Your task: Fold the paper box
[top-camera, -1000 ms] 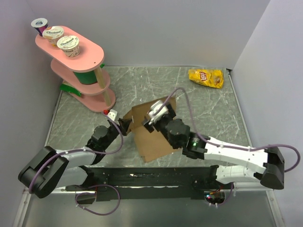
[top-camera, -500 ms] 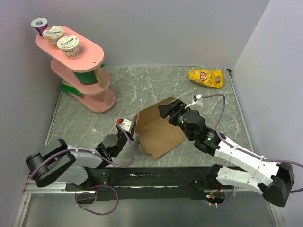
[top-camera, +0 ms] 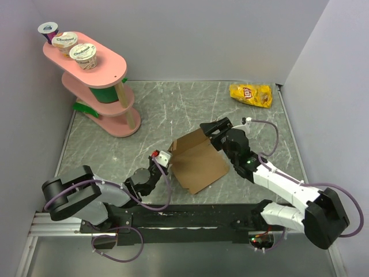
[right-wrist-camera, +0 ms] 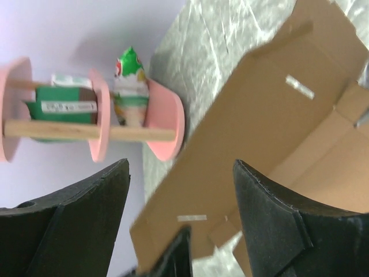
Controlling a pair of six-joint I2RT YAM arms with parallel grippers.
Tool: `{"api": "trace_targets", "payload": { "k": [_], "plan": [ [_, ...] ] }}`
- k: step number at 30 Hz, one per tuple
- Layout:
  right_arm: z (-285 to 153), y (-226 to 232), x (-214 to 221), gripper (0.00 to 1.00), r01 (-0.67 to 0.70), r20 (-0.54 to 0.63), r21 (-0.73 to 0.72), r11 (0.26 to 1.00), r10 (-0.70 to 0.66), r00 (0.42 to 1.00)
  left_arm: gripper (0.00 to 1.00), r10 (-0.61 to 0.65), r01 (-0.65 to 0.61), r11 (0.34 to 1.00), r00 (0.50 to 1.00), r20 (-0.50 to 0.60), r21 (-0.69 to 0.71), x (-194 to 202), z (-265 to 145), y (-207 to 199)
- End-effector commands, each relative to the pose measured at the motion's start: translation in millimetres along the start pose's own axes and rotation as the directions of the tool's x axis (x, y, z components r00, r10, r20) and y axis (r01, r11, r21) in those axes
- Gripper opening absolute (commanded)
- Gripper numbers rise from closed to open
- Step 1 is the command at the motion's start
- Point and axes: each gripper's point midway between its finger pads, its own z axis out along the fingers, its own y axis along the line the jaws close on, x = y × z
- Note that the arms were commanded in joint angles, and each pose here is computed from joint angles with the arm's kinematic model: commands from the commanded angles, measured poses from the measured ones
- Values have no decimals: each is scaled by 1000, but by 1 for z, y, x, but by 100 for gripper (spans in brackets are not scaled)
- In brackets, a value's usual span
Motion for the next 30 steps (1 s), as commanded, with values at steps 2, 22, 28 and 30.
{"api": "trace_targets", "payload": {
  "k": [2,22,28,30],
  "plan": [
    [22,5,-14,79,-77,31,-52,996,79,996,1,12,-11,1000,998,55,-11,-17,5,-6],
    [53,-33,4,49,-38,7,31,999,38,999,1,-2,2,1000,999,41,4,-12,9,-16],
    [56,-42,7,30,-37,12,45,998,36,999,1,-21,21,1000,999,24,1,-7,11,-19],
    [57,-45,7,24,-36,20,47,998,36,999,1,-32,32,999,999,16,-3,-6,13,-19]
  ]
}}
